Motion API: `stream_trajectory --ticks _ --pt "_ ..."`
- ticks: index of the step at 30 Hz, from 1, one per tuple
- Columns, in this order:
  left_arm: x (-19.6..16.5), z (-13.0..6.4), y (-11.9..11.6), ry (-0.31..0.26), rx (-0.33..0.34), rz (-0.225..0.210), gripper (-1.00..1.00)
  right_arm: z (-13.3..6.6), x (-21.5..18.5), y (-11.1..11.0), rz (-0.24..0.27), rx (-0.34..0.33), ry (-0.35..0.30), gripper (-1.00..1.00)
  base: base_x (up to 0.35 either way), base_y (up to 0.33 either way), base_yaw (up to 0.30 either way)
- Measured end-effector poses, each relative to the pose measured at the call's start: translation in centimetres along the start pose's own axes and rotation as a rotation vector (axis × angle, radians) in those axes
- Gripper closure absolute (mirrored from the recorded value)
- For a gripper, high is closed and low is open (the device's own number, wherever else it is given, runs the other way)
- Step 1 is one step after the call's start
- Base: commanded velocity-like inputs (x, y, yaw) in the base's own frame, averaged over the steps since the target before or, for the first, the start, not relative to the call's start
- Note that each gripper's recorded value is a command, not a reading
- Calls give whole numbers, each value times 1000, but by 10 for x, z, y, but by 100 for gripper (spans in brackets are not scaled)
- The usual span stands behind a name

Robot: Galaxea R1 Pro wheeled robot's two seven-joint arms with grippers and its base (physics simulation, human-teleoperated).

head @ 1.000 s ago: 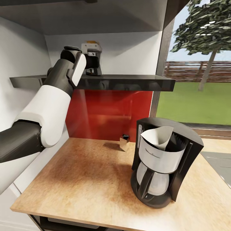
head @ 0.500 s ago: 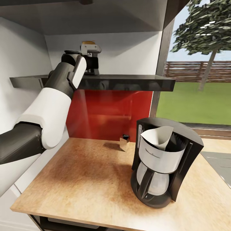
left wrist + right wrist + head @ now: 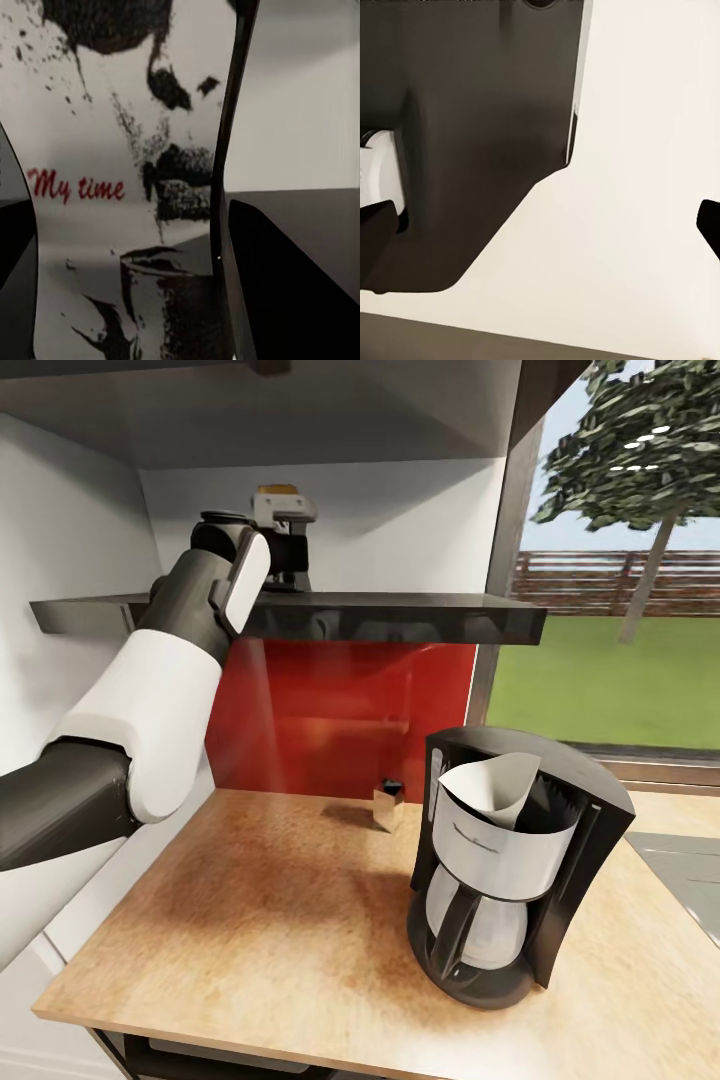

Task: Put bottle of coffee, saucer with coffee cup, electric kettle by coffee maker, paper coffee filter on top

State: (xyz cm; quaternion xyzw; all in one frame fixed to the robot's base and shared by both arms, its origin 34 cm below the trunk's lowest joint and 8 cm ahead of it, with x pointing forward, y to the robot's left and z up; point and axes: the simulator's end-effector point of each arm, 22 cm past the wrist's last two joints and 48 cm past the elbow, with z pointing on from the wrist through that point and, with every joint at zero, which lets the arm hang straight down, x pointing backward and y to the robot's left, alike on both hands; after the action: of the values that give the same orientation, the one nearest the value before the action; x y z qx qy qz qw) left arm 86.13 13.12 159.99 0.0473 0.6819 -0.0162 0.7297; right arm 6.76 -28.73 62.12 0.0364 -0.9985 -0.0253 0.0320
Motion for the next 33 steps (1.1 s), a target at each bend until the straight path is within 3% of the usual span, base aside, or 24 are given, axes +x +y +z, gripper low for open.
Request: stream_trajectory --ticks 8,12,22,33 --pt "-6 -3 0 14 0 5 100 0 -1 2 0 -3 -2 -100 0 0 0" --pt "-23 -11 1 -17 2 -2 100 0 -3 4 3 -5 -5 -100 0 0 0" --pt "-28 -18 1 -26 4 -2 100 0 -3 4 5 -5 -8 -100 -12 0 0" --pt "-14 -15 0 -7 6 -2 100 0 -3 4 5 -6 -7 -100 -306 0 0"
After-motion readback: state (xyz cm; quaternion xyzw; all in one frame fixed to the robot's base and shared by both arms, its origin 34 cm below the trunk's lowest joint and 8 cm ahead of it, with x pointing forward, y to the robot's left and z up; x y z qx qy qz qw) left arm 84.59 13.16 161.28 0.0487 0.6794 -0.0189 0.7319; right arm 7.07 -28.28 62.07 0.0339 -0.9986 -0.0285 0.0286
